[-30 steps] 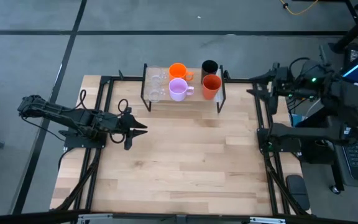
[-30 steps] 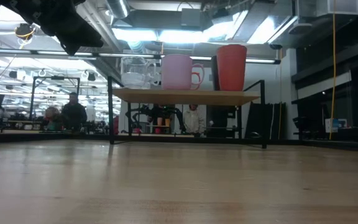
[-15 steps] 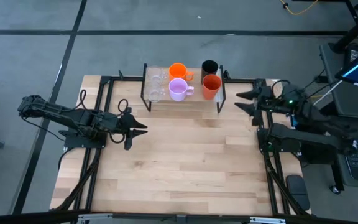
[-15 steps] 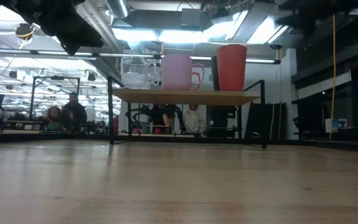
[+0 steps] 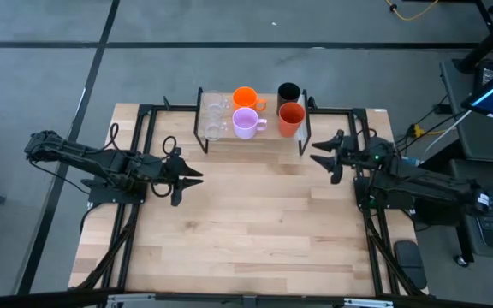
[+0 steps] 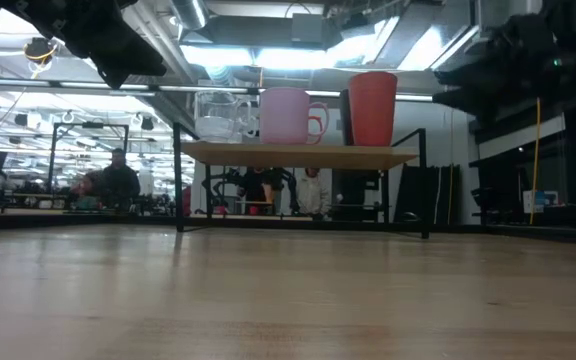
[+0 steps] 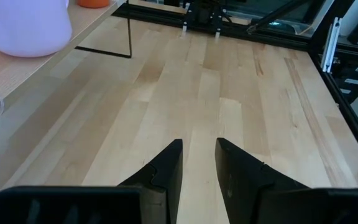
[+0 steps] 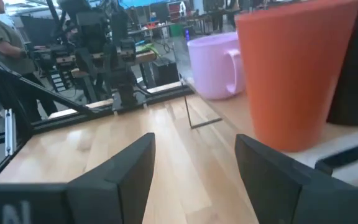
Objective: Stack small to large cups/mugs on shelf
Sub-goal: Return to Home Position
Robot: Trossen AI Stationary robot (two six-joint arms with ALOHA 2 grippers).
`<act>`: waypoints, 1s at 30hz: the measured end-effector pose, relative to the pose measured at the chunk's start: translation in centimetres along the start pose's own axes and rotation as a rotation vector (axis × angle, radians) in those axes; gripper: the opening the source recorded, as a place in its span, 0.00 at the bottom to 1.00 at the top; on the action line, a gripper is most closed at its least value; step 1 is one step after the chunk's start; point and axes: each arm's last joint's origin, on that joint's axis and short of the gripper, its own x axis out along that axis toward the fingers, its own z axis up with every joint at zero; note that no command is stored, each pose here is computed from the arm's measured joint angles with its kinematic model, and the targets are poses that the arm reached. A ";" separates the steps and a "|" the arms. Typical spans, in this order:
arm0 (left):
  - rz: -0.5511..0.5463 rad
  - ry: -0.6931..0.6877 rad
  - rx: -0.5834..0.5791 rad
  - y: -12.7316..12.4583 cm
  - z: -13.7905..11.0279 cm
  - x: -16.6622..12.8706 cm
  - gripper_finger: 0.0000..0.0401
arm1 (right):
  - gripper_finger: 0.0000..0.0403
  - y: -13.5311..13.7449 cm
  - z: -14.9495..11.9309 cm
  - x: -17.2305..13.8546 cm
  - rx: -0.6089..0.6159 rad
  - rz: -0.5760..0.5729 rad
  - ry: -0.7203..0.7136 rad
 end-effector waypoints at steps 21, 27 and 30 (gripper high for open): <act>0.000 0.000 -0.004 0.0 0.0 0.0 0.22 | 0.55 -0.8 -4.4 -1.4 0.012 -0.088 -0.036; 0.000 0.000 -0.001 0.0 0.0 0.0 0.22 | 0.55 -1.4 -5.2 -1.8 0.007 -0.286 0.020; 0.000 0.001 0.000 0.0 0.0 0.0 0.22 | 0.55 -1.4 -5.1 -1.8 -0.015 -0.287 0.003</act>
